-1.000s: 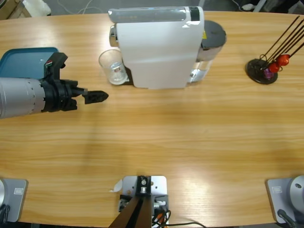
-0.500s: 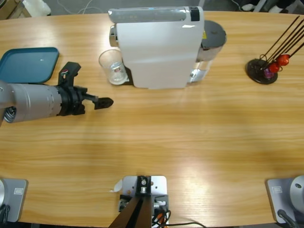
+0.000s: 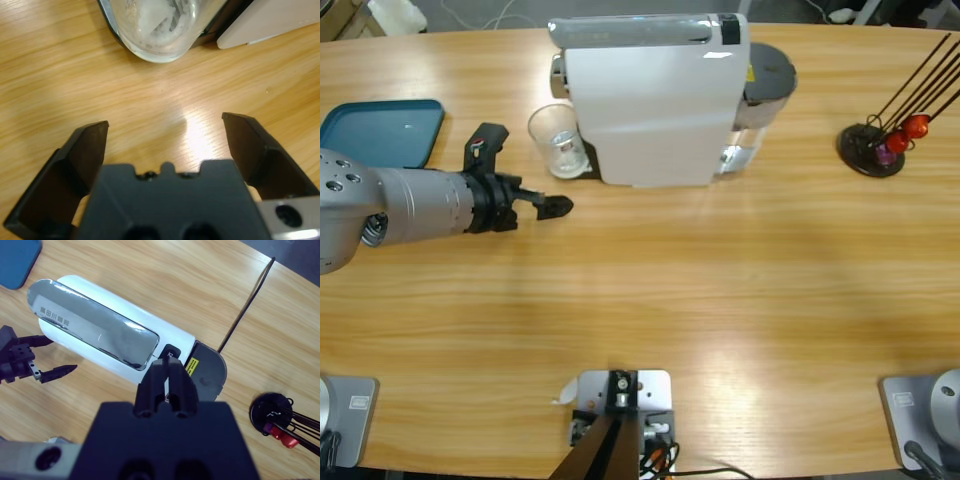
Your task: Pour coffee
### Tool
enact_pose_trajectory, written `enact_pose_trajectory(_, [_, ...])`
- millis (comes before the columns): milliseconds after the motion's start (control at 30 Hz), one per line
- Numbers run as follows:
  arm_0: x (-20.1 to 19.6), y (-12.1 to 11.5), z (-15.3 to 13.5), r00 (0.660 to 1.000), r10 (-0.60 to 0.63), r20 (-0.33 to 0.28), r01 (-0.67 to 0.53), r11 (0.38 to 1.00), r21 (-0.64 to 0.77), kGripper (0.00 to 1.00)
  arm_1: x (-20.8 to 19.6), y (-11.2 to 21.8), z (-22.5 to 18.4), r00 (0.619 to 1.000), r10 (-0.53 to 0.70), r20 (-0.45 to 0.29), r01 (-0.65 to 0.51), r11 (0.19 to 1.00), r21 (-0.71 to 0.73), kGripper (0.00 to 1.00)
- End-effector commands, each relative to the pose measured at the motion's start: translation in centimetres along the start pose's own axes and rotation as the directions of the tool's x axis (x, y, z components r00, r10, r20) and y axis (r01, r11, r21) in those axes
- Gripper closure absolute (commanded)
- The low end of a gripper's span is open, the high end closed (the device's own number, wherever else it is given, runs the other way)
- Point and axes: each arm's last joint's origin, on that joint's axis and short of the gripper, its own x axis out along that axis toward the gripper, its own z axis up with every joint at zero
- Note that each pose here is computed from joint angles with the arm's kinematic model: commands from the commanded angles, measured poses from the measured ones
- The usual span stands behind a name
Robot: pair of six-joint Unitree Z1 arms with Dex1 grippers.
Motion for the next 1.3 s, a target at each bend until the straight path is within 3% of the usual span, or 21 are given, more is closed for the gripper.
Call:
enact_pose_trajectory(33, [1.0,-0.1,-0.4,1.0,0.028,-0.013,-0.028,1.0,-0.001,0.018,3.5,-0.3,0.2,0.996,0.051,-0.077,-0.05,0.999,0.017,1.0])
enact_pose_trajectory(867, [1.5,0.2,-0.6,0.998,0.069,-0.005,-0.069,0.998,0.001,0.018,7.0,-1.3,-0.7,0.986,0.066,-0.153,-0.06,0.997,0.041,1.0])
enact_pose_trajectory(1300, [1.4,0.4,-0.8,0.996,0.084,-0.003,-0.084,0.996,0.002,0.018,7.2,-1.4,-0.4,0.988,0.051,-0.142,-0.047,0.998,0.033,1.0])
